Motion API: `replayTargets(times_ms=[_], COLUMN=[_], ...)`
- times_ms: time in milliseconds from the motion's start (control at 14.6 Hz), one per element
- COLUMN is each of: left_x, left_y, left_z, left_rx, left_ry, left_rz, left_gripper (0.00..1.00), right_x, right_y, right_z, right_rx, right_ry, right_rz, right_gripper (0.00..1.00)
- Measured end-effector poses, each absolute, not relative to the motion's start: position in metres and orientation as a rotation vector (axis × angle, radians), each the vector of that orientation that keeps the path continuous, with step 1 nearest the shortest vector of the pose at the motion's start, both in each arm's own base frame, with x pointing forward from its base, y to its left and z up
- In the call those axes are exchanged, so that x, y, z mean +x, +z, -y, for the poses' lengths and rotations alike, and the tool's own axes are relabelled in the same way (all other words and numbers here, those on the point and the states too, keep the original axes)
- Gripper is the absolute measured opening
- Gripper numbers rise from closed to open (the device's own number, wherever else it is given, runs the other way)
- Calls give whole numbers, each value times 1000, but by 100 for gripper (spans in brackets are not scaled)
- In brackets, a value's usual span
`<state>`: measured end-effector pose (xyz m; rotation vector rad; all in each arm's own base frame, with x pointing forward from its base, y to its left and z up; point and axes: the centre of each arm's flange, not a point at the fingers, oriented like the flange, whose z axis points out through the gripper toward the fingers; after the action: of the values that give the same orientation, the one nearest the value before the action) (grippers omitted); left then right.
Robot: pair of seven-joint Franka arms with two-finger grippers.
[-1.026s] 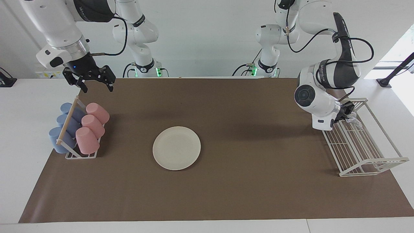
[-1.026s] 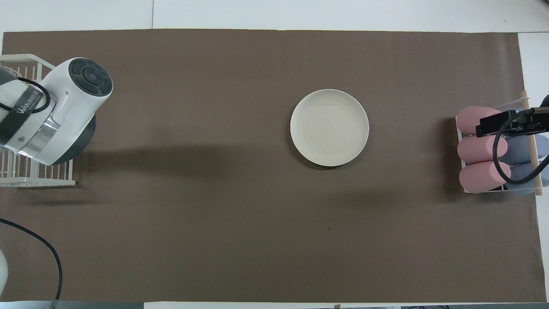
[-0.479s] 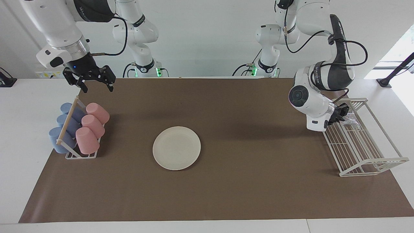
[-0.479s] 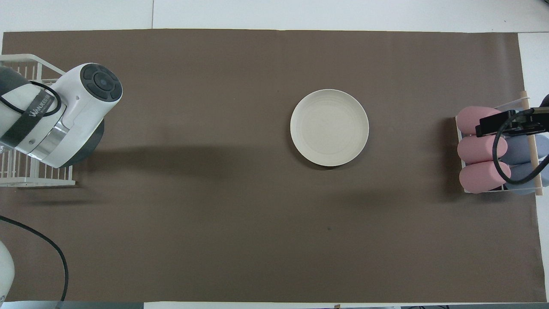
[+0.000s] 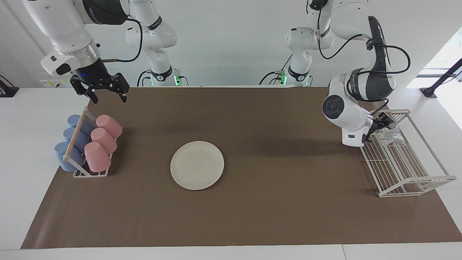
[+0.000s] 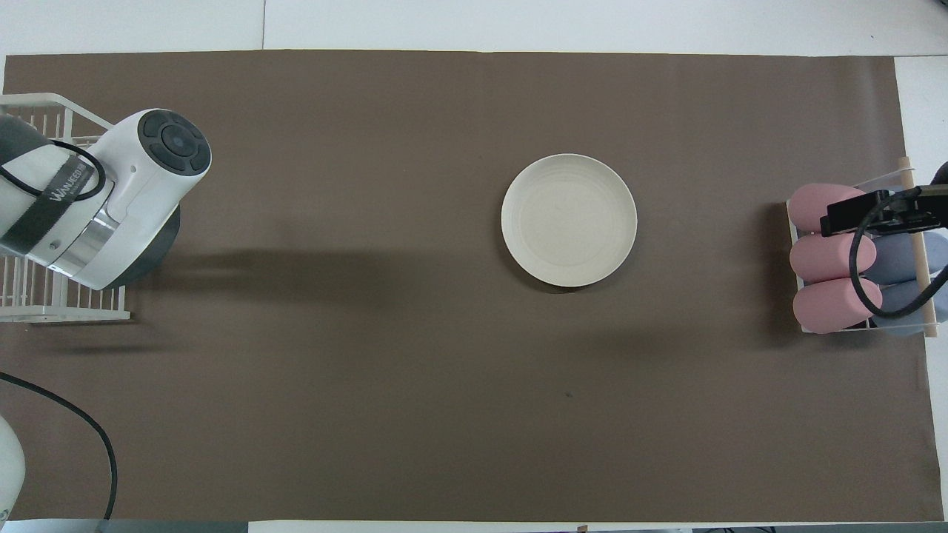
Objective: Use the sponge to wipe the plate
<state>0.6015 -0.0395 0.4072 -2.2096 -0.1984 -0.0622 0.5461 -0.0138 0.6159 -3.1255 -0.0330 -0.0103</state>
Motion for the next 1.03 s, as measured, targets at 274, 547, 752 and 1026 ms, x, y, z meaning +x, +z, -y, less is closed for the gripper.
replayTargets(times_ms=[274, 547, 752, 1026], left_x=[602, 611, 614, 610], left_y=[416, 457, 489, 529], left_z=[44, 50, 54, 45], left_rx=[-2272, -2406, -2530, -2713], left_ry=[-60, -91, -64, 6], left_rz=[250, 368, 413, 433], left_gripper=[100, 100, 100, 100], right_x=[546, 546, 546, 546], right_y=[616, 616, 616, 616], right_z=[13, 10, 10, 9], right_rx=[-3125, -3125, -3125, -3125], right_ry=[-11, -11, -11, -11], right_rz=[35, 44, 45, 47], right_gripper=[100, 100, 100, 100])
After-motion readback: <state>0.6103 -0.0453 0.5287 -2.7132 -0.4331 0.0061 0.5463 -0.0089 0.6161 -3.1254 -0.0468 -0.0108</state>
